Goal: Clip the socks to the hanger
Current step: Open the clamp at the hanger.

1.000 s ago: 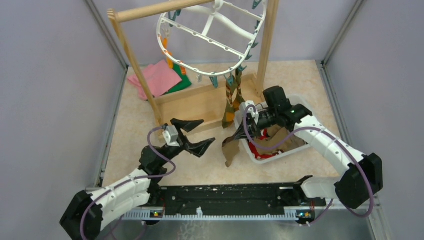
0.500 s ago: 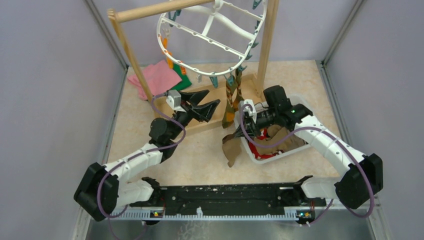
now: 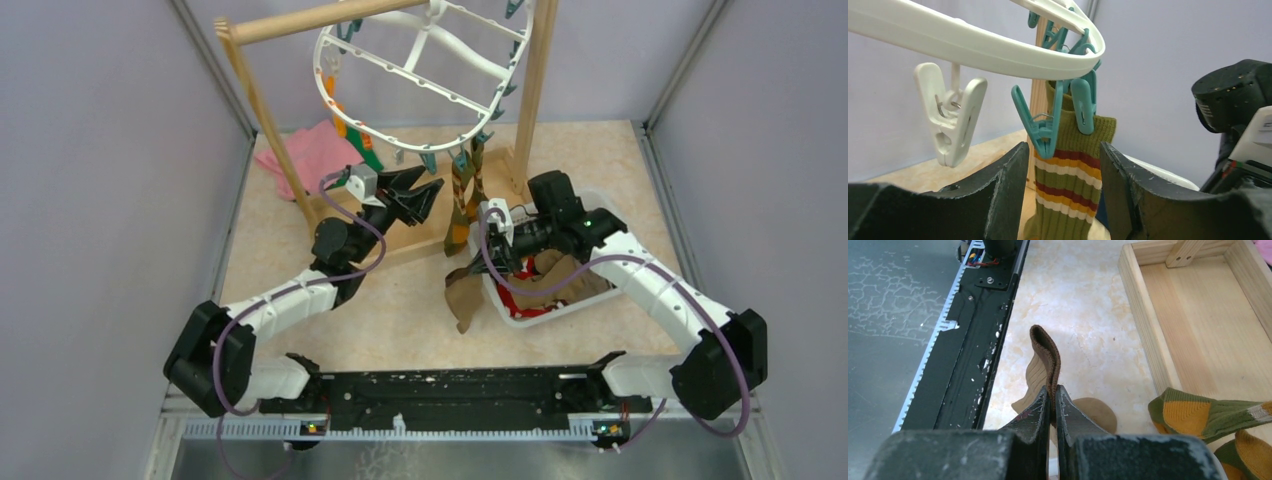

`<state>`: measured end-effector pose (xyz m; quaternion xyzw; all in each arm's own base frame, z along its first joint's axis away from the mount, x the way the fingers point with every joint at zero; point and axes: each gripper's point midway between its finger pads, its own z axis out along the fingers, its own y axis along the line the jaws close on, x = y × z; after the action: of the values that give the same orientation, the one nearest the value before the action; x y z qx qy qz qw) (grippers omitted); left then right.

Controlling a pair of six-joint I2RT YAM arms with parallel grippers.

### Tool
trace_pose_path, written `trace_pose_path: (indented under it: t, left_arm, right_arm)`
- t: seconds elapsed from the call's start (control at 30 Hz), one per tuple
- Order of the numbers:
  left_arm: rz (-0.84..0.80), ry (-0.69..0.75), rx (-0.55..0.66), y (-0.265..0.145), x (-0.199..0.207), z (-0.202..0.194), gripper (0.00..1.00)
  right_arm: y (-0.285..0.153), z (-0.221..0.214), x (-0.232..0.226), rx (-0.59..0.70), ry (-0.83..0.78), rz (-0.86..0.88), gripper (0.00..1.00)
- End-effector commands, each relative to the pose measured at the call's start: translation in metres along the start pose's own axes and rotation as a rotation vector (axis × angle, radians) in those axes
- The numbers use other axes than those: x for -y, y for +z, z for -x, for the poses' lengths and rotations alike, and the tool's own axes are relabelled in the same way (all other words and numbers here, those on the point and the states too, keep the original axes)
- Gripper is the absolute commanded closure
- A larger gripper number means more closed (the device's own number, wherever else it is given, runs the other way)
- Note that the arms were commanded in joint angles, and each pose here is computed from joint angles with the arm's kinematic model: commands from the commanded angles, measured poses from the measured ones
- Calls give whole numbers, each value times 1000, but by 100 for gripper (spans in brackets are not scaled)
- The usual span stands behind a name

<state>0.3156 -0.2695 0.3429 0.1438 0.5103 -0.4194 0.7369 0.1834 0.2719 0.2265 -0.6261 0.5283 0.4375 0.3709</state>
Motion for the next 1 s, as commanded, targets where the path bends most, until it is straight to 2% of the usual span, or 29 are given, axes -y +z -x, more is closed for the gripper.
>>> trace_pose_path:
  t: [0.0, 0.8, 0.97]
  left_arm:
    - [7, 85, 106, 17, -3, 32, 40]
    - [63, 98, 174, 39, -15, 50, 39]
    - [81, 100, 184, 39, -19, 50, 47]
  right_arm:
    - [-8, 35, 3, 57, -102, -17, 100]
    - [-7, 35, -1, 63, -105, -3, 100]
    - [-8, 35, -1, 64, -106, -1, 100]
